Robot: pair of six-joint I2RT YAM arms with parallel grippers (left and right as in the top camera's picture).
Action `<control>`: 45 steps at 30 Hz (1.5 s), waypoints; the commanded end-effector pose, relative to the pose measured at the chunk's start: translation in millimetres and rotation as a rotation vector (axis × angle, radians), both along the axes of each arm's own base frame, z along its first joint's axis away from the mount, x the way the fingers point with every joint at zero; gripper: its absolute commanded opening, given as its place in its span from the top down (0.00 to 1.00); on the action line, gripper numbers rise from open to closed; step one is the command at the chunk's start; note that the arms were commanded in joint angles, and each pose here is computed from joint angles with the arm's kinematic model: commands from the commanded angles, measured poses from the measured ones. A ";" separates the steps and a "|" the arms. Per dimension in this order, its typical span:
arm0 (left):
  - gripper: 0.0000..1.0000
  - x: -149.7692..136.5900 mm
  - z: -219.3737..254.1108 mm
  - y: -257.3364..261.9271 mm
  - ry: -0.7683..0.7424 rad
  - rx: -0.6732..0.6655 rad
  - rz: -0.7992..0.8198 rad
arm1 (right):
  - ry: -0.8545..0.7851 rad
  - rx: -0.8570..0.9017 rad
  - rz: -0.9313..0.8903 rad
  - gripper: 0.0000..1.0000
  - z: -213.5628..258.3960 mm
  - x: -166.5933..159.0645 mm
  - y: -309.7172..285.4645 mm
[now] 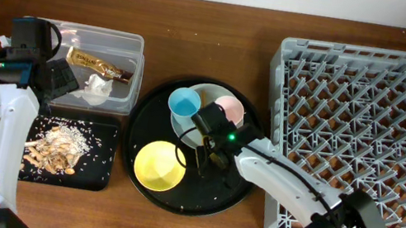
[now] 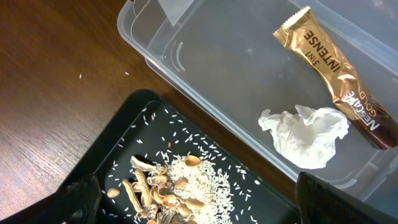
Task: Sort waste into correct bins and load items into the dishwasher rack
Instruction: 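Reach the right gripper to the chopsticks and grasp them, then carry the chopsticks with the right gripper and place them in the rack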
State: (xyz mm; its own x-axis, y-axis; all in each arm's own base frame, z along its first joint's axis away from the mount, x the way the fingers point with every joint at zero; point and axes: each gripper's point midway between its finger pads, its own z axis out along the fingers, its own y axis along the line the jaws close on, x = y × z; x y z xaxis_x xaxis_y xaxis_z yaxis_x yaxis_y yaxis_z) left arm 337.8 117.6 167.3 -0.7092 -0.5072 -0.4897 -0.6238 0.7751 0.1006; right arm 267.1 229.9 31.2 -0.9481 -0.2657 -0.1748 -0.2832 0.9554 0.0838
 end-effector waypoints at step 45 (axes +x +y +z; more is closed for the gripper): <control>0.01 1.4 10.6 2.0 -0.026 0.015 -0.003 | -0.193 -0.198 -0.174 0.96 156.7 50.9 -75.8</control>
